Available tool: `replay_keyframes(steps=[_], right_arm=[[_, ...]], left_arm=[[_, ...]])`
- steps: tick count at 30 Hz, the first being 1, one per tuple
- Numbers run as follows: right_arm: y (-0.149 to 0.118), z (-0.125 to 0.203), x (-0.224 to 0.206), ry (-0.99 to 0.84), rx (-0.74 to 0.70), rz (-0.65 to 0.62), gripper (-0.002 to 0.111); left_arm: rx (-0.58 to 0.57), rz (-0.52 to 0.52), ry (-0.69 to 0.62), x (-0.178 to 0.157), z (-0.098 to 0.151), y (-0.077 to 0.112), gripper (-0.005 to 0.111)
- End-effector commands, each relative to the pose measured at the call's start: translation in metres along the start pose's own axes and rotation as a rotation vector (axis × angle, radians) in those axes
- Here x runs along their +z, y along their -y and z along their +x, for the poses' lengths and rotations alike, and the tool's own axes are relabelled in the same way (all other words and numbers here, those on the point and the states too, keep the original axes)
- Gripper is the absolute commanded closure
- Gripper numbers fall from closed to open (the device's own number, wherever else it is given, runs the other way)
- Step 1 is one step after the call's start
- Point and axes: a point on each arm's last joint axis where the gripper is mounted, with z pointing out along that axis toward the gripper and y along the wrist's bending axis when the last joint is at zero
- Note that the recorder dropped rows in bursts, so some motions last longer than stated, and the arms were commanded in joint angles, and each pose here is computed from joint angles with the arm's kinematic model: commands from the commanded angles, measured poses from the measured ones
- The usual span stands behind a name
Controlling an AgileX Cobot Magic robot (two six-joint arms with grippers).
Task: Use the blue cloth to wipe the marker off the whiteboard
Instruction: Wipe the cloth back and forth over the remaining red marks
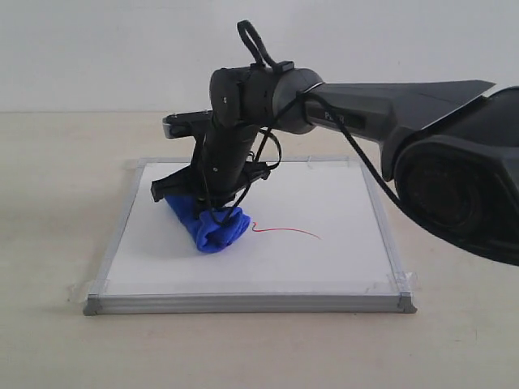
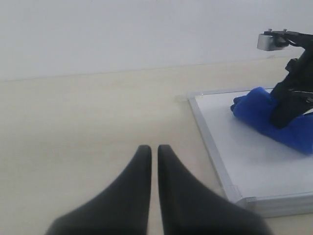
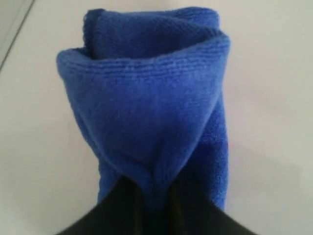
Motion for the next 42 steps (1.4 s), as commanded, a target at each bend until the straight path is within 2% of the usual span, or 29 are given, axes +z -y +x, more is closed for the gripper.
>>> replay_keyframes(steps=[1,7,13,16,20,22,26,32,35,38,42], right_arm=[[0.032,0.011,0.029,-0.051,0.110,0.155,0.108],[0.043,0.004,0.019,-0.012,0.187,0.156,0.108],[0.072,0.011,0.009,-0.100,0.111,0.433,0.108],[0.079,0.014,0.007,-0.138,0.114,0.455,0.108],[0.063,0.015,0.012,-0.148,0.076,0.338,0.108],[0.048,0.016,0.015,-0.158,0.009,0.261,0.108],[0.014,0.027,0.020,-0.244,-0.215,0.126,0.108],[-0.021,0.047,0.021,-0.375,-0.375,0.095,0.108],[-0.035,0.052,0.022,-0.382,-0.456,0.068,0.108],[-0.040,0.054,0.023,-0.384,-0.477,0.088,0.108],[-0.013,0.044,0.019,-0.342,-0.397,0.339,0.108]], left_arm=[[-0.003,0.006,-0.001,0.000,0.001,0.000,0.102],[-0.003,0.006,-0.001,0.000,0.001,0.000,0.102],[-0.003,0.006,-0.001,0.000,0.001,0.000,0.102],[-0.003,0.006,-0.001,0.000,0.001,0.000,0.102],[-0.003,0.006,-0.001,0.000,0.001,0.000,0.102],[-0.003,0.006,-0.001,0.000,0.001,0.000,0.102],[-0.003,0.006,-0.001,0.000,0.001,0.000,0.102],[-0.003,0.006,-0.001,0.000,0.001,0.000,0.102],[-0.003,0.006,-0.001,0.000,0.001,0.000,0.102],[-0.003,0.006,-0.001,0.000,0.001,0.000,0.102],[-0.003,0.006,-0.001,0.000,0.001,0.000,0.102]])
